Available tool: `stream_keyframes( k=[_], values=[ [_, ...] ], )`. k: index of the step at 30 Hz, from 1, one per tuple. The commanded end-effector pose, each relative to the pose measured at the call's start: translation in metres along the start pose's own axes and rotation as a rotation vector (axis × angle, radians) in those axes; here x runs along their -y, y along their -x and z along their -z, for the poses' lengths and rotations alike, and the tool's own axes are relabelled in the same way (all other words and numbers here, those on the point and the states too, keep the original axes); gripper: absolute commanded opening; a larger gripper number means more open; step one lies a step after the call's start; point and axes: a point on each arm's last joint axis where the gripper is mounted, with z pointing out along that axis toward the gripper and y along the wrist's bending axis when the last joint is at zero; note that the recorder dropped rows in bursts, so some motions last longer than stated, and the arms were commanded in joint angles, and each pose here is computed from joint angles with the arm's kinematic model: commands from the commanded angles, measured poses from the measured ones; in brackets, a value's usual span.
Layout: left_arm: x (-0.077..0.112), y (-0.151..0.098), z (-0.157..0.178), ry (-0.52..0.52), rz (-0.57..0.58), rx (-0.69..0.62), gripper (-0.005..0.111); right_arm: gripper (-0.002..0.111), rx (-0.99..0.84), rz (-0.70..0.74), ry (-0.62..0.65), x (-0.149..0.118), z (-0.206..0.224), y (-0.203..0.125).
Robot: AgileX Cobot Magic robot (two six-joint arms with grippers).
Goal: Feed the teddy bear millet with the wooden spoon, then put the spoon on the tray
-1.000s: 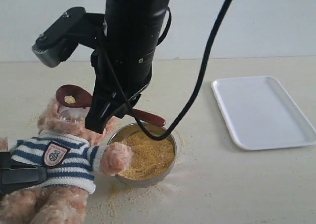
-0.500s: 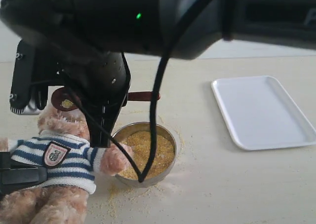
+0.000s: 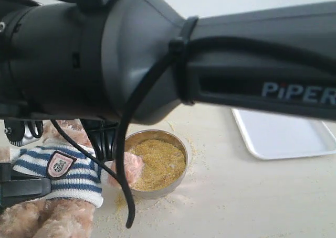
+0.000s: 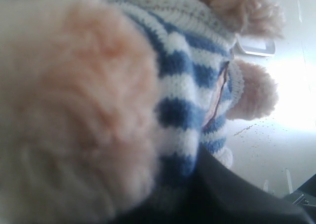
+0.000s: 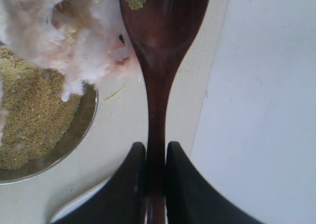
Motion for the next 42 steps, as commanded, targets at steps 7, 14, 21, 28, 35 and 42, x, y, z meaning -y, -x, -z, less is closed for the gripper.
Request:
stream_keyframes(
  k=[7, 14, 21, 28, 35, 42],
  values=[
    [0.003, 0.0, 0.001, -0.026, -0.003, 0.012, 0.005, 0.0, 0.0, 0.031, -0.085, 0.0, 0.01, 0.005],
    [0.003, 0.0, 0.001, -0.026, -0.003, 0.012, 0.005, 0.0, -0.006, 0.055, -0.106, -0.003, 0.01, 0.006],
    [0.003, 0.0, 0.001, -0.026, -0.003, 0.012, 0.005, 0.0, -0.074, 0.167, -0.209, -0.027, -0.002, 0.004],
    [0.003, 0.0, 0.001, -0.029, 0.002, 0.017, 0.005, 0.0, -0.069, 0.117, -0.29, -0.035, -0.001, 0.005],
    [0.003, 0.001, 0.001, -0.027, 0.002, 0.018, 0.005, 0.0, -0.065, 0.074, -0.245, -0.038, -0.002, 0.004],
    [0.003, 0.001, 0.001, -0.027, -0.017, 0.018, 0.005, 0.0, -0.021, -0.032, -0.194, -0.025, 0.02, -0.011]
  ],
)
